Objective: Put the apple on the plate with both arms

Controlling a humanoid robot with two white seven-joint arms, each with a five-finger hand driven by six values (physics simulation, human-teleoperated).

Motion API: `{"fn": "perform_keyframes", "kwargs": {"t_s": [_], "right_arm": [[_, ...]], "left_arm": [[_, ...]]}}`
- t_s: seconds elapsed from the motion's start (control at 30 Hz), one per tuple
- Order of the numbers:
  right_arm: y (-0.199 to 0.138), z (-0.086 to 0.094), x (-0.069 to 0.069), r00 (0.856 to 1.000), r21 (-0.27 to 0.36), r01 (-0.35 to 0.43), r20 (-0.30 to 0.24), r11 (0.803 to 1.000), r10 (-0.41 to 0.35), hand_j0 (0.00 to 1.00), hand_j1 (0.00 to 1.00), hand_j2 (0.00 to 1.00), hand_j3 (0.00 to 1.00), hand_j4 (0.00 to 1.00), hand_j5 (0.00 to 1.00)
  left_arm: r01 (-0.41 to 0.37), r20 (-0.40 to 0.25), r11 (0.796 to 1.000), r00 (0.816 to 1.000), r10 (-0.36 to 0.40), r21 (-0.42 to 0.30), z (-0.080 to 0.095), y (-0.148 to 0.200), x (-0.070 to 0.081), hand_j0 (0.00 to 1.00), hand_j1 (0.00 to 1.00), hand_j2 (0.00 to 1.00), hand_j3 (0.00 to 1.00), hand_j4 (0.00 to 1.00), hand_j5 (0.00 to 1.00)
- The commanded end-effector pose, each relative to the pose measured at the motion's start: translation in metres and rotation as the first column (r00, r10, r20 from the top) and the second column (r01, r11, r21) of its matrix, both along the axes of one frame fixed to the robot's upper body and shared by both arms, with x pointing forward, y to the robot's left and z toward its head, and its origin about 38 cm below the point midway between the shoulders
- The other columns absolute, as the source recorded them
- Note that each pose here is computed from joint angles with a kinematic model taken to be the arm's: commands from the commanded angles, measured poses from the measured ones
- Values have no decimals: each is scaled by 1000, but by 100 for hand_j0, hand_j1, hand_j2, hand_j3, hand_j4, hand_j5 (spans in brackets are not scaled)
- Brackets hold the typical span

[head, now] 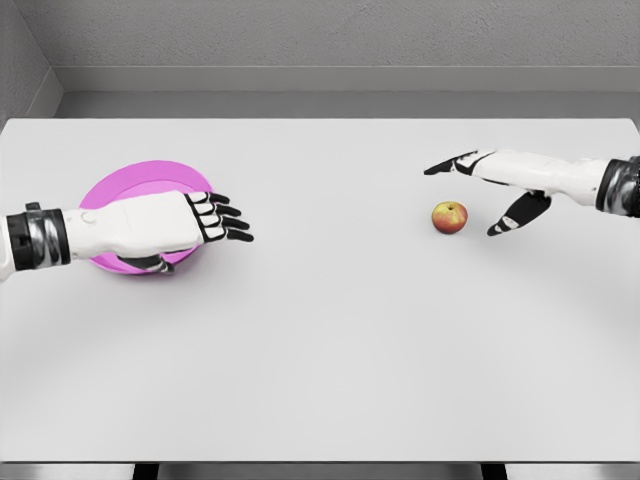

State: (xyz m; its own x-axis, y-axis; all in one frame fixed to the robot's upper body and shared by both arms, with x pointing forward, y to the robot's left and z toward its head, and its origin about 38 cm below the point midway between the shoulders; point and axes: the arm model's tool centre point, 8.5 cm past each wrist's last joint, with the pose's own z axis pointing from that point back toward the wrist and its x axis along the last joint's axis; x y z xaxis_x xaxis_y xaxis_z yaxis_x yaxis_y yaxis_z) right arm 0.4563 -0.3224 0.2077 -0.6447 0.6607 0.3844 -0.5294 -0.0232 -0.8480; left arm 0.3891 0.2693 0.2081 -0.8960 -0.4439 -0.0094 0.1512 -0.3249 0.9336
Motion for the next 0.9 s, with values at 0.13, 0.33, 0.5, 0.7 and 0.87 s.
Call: {"fn": "perform_keyframes", "kwargs": {"t_s": [0.13,0.33,0.5,0.7,0.87], "right_arm": [[-2,-14,0,999,-62,15,-31,998,-17,100,100,100,100,100,100],[-4,-22,8,998,-120,42,-47,992,-48,100,100,100,100,100,100],[4,-26,15,997,-115,39,-54,993,-46,100,100,100,100,100,100],[5,-27,18,997,-121,40,-59,992,-48,100,100,100,100,100,100],[10,-33,24,997,-143,40,-58,989,-49,100,100,100,100,100,100]], "left_arm": [[2,-4,1000,1000,-2,-6,0,-2,0,100,100,100,100,100,100],[6,-10,1000,1000,-6,-2,-3,-4,-1,100,100,100,100,100,100],[6,-11,1000,1000,-6,-3,-3,-4,-1,100,100,100,100,100,100],[5,-11,1000,1000,-5,0,-3,-3,0,100,100,100,100,100,100],[6,-18,1000,1000,-6,7,-4,-4,0,100,100,100,100,100,100]]}}
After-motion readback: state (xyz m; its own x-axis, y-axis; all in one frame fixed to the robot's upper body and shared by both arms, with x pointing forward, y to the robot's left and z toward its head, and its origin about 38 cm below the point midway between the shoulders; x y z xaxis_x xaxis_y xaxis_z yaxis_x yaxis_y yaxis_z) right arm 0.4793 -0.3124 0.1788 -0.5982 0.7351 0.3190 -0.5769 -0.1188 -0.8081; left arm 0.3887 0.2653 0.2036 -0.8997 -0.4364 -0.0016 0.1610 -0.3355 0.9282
